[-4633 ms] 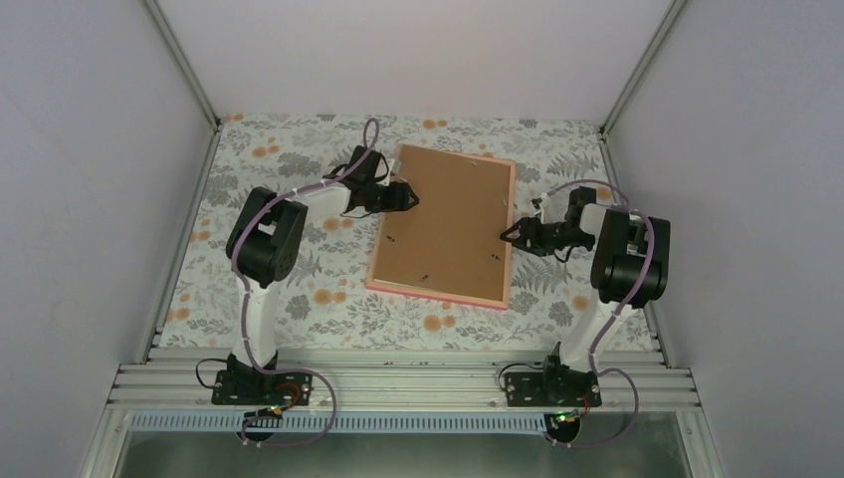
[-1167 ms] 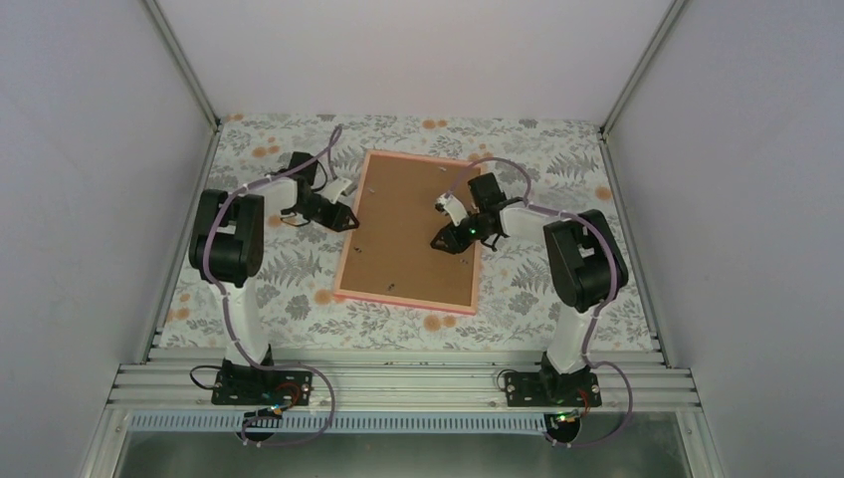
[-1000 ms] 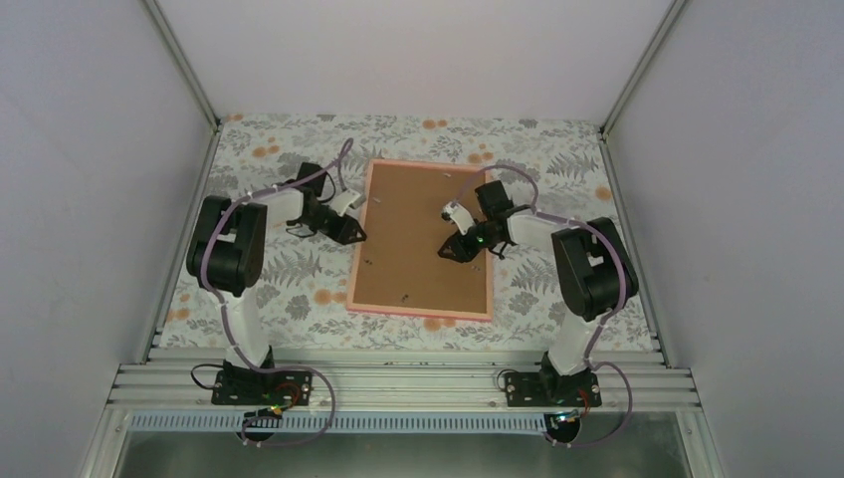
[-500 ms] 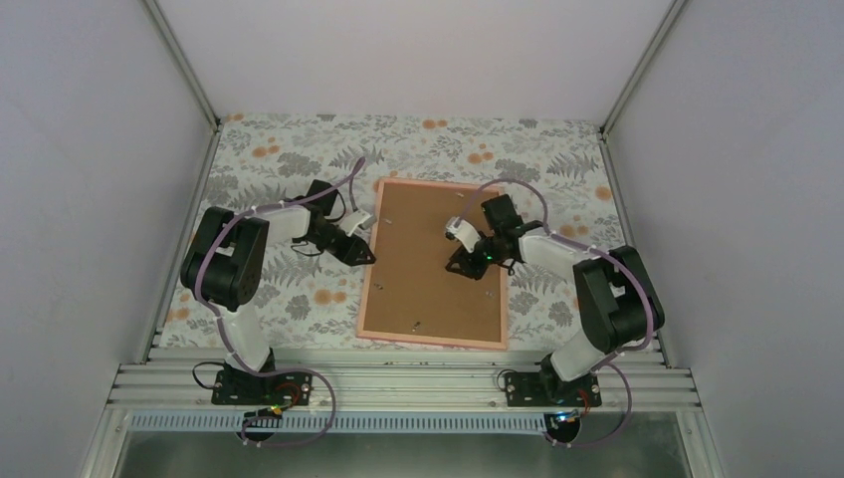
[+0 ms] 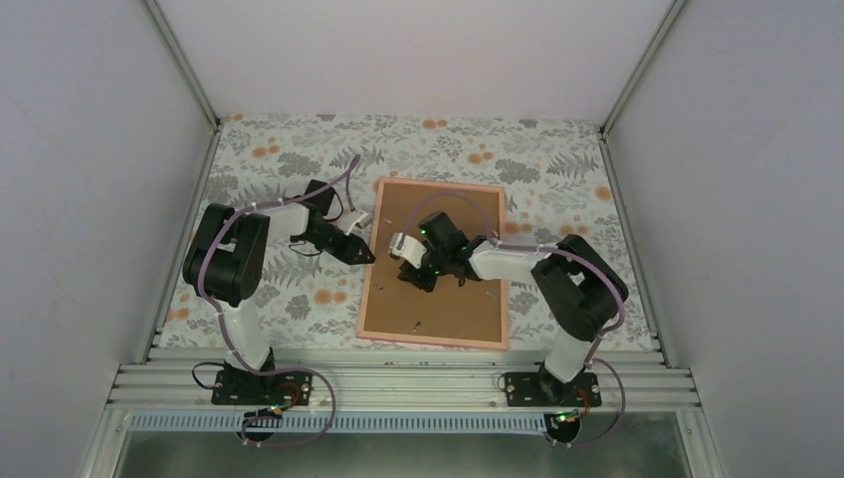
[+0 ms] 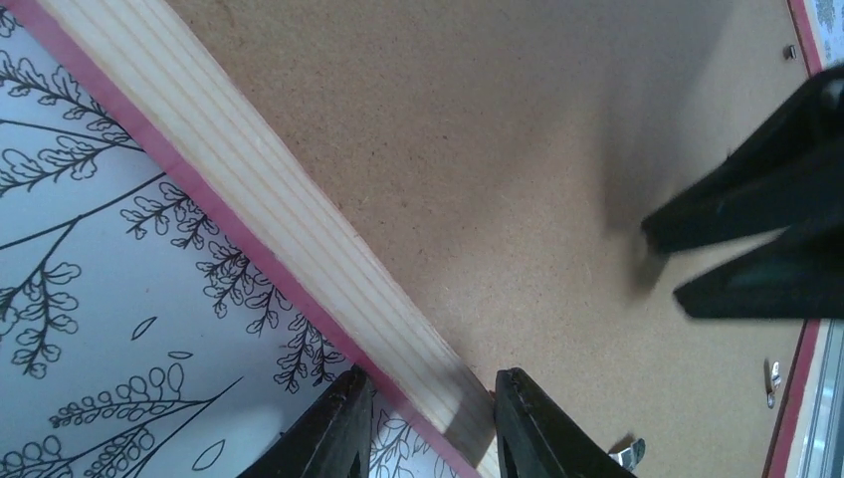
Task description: Put the photo into the frame
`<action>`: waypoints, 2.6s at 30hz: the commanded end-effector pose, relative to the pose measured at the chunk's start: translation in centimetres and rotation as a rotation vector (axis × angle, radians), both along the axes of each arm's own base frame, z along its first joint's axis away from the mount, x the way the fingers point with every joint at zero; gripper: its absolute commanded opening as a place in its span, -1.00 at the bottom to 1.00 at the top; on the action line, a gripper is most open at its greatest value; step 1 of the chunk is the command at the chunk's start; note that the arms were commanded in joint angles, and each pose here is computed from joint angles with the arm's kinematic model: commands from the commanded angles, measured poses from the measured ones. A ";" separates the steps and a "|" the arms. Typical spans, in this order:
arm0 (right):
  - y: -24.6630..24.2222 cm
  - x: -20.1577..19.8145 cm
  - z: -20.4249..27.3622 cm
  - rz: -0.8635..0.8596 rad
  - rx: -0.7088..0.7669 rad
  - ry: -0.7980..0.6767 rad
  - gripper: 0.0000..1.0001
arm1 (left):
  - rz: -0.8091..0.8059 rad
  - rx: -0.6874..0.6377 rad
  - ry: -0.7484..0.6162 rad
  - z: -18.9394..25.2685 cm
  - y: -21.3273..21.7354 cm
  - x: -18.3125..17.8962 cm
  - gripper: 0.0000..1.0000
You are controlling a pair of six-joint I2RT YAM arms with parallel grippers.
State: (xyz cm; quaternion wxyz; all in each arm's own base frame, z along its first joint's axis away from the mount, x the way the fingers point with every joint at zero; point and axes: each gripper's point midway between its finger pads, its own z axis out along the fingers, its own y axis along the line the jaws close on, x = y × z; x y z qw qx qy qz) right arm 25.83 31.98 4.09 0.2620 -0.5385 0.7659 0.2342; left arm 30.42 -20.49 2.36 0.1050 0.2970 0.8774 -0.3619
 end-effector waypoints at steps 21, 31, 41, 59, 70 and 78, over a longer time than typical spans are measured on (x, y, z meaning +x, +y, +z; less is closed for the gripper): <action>6.2 -4.7 -3.8 0.146 -0.040 -0.001 -0.54 | -0.008 0.060 0.042 -1.8 0.2 -1.0 -0.39; 6.0 -2.9 -4.8 0.057 -0.088 -0.042 -0.71 | -0.015 0.060 0.035 -1.6 0.0 -1.3 -0.39; 6.1 -2.7 -1.6 0.059 -0.033 -0.033 -0.66 | -0.012 0.054 -0.005 -0.6 0.1 -1.3 -0.39; 0.7 12.3 4.0 -0.187 0.019 -0.091 -0.36 | 0.080 -0.044 -0.186 5.4 1.3 4.5 -0.22; 1.5 17.6 0.8 -0.254 -0.025 -0.096 -0.43 | 0.125 -0.081 -0.131 3.8 0.1 7.2 -0.21; 2.2 15.4 -2.1 -0.169 -0.035 -0.014 -0.42 | 0.134 -0.054 -0.072 1.3 0.0 6.8 -0.23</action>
